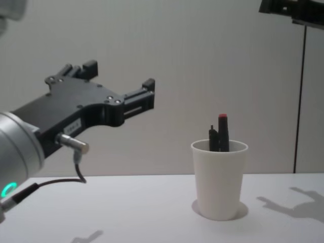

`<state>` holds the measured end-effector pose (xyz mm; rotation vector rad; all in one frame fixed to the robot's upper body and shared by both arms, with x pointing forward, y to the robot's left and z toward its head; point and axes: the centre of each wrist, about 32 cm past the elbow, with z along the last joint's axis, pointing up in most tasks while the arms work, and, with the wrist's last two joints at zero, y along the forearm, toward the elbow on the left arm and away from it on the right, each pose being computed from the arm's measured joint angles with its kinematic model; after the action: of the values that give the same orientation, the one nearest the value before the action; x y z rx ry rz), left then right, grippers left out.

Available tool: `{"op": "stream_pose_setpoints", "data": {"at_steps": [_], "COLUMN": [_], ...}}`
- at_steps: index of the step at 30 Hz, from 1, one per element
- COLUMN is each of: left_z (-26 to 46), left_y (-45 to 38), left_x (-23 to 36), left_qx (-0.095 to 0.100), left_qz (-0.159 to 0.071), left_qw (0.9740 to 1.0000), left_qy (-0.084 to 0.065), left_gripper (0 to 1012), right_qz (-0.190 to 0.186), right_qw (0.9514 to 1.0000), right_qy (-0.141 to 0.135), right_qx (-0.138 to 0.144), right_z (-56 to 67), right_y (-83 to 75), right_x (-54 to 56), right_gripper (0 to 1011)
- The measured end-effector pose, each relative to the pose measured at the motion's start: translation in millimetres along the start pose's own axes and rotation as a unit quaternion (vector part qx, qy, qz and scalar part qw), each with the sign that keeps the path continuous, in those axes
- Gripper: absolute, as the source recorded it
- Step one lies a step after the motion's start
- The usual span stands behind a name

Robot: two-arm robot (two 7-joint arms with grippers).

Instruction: Place the pen into the pen holder.

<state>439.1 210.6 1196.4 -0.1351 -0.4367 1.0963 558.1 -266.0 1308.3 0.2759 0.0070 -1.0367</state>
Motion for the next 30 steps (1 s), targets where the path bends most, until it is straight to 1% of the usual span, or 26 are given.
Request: {"op": "stream_pose_setpoints", "data": {"at_steps": [3, 6, 7, 8, 9, 12, 14, 15, 16, 17, 18, 20, 21, 23, 24, 30], "left_z": [-2.6, -4.3, -5.2, -5.7, -6.9, -8.2, -9.4, -9.8, -10.2, -10.8, -11.1, -12.1, -12.2, -12.5, -12.7, -13.1], "left_y": [-8.4, -13.5, -17.1, -19.0, -22.2, -27.7, -32.6, -34.6, -36.1, -39.5, -41.1, -45.2, -46.5, -49.4, -49.8, -52.0], "left_x": [1.7, 2.6, 3.3, 3.7, 4.2, 5.6, 6.8, 7.3, 7.6, 8.5, 8.9, 9.8, 10.2, 10.8, 10.9, 11.4], "left_qx": [0.019, 0.032, 0.040, 0.044, 0.052, 0.064, 0.076, 0.081, 0.084, 0.092, 0.096, 0.106, 0.109, 0.115, 0.116, 0.122], "left_qz": [-0.001, -0.001, -0.002, -0.002, -0.003, -0.003, -0.004, -0.004, -0.004, -0.005, -0.005, -0.006, -0.006, -0.006, -0.006, -0.007], "left_qw": [0.9998, 0.9995, 0.9992, 0.9990, 0.9986, 0.9978, 0.9970, 0.9966, 0.9963, 0.9956, 0.9952, 0.9942, 0.9939, 0.9932, 0.9930, 0.9923], "left_qy": [0.004, 0.006, 0.008, 0.008, 0.010, 0.012, 0.014, 0.014, 0.015, 0.016, 0.016, 0.017, 0.018, 0.018, 0.019, 0.019], "left_gripper": [1001, 1001, 1001, 1001, 1001, 1001, 1001, 1001, 1001, 1001, 1001, 1001, 1001, 1001, 1001, 1001], "right_qz": [-0.001, -0.004, -0.005, -0.006, -0.009, -0.013, -0.019, -0.019, -0.022, -0.024, -0.027, -0.029, -0.032, -0.035, -0.038, -0.048], "right_qw": [1.0000, 1.0000, 1.0000, 0.9999, 0.9999, 0.9998, 0.9995, 0.9995, 0.9993, 0.9993, 0.9991, 0.9988, 0.9986, 0.9983, 0.9981, 0.9968], "right_qy": [-0.001, -0.004, -0.005, -0.006, -0.008, -0.012, -0.018, -0.018, -0.021, -0.022, -0.025, -0.029, -0.032, -0.035, -0.037, -0.049], "right_qx": [-0.002, -0.005, -0.005, -0.006, -0.008, -0.012, -0.017, -0.017, -0.019, -0.020, -0.023, -0.025, -0.028, -0.030, -0.032, -0.040], "right_z": [-2.3, -6.5, -7.8, -9.4, -12.7, -18.1, -26.0, -26.0, -29.8, -31.7, -35.7, -38.9, -42.8, -46.2, -49.9, -61.7], "right_y": [-1.2, -4.1, -5.0, -6.1, -8.4, -12.3, -18.4, -18.4, -21.4, -23.0, -26.2, -29.0, -32.3, -35.5, -38.9, -50.6], "right_x": [-0.6, -2.3, -2.9, -3.5, -4.9, -7.2, -10.9, -10.9, -12.7, -13.6, -15.5, -17.2, -19.1, -21.1, -23.1, -30.1], "right_gripper": [1002, 1002, 1002, 1002, 1002, 1002, 1002, 1002, 1002, 1002, 1002, 1002, 1002, 1002, 1002, 1002]}}
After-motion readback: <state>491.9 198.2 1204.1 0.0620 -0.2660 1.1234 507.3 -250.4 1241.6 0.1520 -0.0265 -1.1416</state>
